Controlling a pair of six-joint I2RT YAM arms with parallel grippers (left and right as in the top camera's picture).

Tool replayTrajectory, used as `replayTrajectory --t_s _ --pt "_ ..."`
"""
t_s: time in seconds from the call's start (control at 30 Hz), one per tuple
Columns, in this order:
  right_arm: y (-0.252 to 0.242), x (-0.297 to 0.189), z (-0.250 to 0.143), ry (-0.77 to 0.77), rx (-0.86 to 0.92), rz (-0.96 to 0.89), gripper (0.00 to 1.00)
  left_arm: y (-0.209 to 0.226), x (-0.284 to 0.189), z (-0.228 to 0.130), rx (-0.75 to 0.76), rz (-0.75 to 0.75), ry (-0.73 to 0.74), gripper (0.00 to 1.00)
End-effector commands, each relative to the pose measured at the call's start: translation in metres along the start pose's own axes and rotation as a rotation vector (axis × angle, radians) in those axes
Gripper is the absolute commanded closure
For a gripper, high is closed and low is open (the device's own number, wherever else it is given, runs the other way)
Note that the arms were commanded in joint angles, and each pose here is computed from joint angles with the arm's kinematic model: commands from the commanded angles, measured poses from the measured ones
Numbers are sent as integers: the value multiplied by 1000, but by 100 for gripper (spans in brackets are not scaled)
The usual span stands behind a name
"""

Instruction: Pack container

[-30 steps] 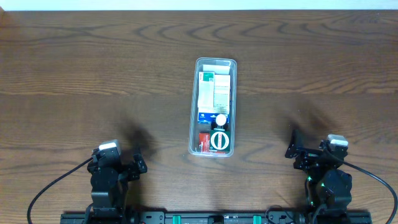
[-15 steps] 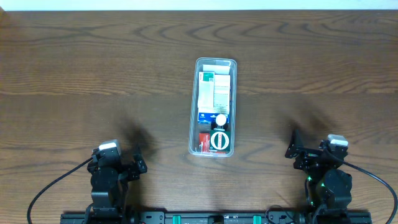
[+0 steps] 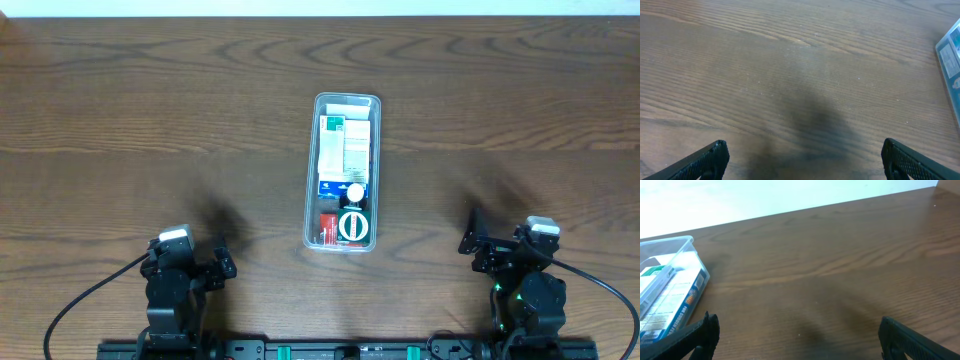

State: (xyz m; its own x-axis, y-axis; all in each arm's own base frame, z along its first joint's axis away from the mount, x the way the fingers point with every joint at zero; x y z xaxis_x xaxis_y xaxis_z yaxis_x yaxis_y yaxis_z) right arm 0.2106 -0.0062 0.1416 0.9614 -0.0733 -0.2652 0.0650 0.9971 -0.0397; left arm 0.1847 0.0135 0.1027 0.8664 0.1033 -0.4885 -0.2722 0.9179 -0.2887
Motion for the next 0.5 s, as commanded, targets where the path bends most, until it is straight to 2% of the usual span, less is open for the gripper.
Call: replayTrajectory --t_s 0.0,0.47 --pt "1 0 0 -4 6 5 1 3 2 -3 16 9 2 2" --pt "1 0 0 -4 6 5 1 3 2 -3 16 9 2 2"
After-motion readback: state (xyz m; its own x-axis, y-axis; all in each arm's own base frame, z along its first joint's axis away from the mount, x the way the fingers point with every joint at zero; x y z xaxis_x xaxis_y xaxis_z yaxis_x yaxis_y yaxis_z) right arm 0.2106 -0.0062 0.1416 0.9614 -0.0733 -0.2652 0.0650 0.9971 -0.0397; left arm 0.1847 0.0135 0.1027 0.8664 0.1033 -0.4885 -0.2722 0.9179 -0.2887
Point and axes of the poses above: each gripper's point midway between its finger pads, its own x axis out along the fingers, its own y axis along the line the jaws close on, z = x × y, the point moved 2 cm from there along -x, back along the fingers, and after that the axes turned 13 degrees about -x, right-handed, at the moved point
